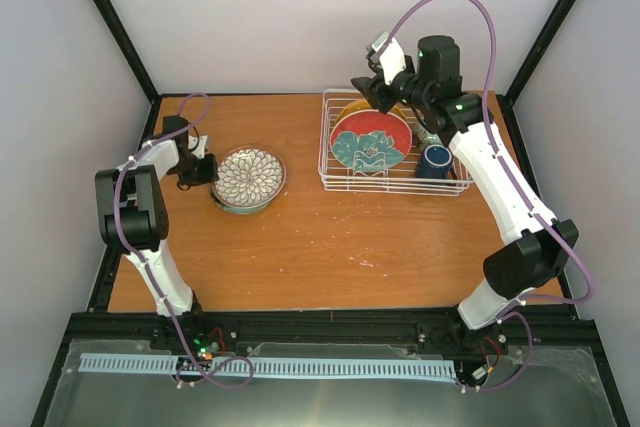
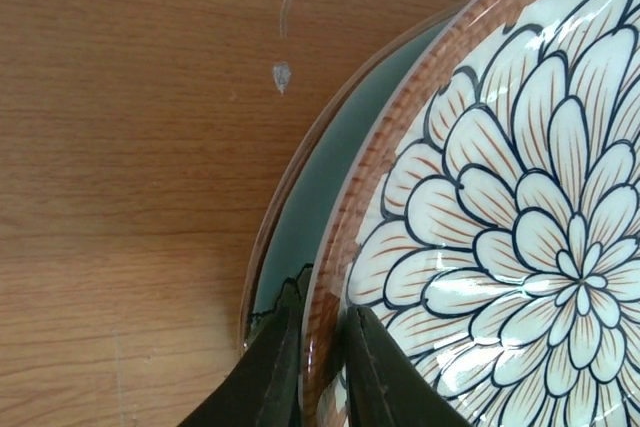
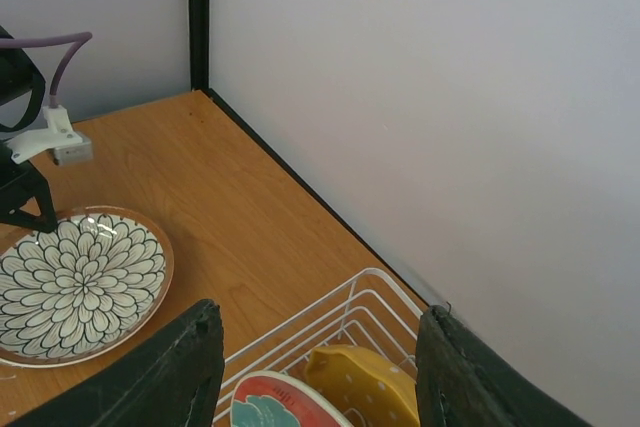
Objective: Load the mixed dishes into the dish rack
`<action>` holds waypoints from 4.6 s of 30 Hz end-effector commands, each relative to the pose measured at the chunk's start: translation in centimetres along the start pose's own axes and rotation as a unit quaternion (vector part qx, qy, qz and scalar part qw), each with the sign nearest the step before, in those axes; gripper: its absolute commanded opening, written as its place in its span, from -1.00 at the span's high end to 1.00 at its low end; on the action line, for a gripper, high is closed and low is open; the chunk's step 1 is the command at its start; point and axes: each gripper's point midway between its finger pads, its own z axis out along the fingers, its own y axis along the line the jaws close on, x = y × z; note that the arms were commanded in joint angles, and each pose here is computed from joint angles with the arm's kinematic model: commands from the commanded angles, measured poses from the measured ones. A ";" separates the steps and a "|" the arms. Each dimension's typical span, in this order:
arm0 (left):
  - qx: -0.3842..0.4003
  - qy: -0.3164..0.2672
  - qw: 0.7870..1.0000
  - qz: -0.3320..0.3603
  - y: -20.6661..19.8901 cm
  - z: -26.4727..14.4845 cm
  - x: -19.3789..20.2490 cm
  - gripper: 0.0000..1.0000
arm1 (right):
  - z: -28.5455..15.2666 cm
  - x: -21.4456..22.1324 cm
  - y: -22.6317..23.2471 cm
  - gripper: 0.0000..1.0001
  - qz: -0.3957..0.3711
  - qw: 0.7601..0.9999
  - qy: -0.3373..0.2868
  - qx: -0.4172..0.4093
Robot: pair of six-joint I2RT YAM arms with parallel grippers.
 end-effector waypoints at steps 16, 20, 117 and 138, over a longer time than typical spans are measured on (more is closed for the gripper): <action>0.051 -0.053 0.997 0.018 -2.1 -1.4 -2.6 0.99 | 0.7 -0.7 0.2 -0.04 0.021 1.000 -0.011 -0.015; 0.052 -0.075 0.995 0.026 -2.6 -3.0 -3.9 0.99 | 1.0 -0.7 0.5 -0.03 0.029 0.999 -0.014 -0.023; 0.201 -0.537 0.767 0.289 -16.1 -31.1 -3.4 0.99 | 11.5 2.9 19.9 0.94 0.191 0.852 0.048 -0.486; 0.182 -0.518 0.796 0.254 -14.3 -27.3 -6.5 0.35 | 10.1 -1.4 15.7 0.94 0.127 0.920 -0.003 -0.371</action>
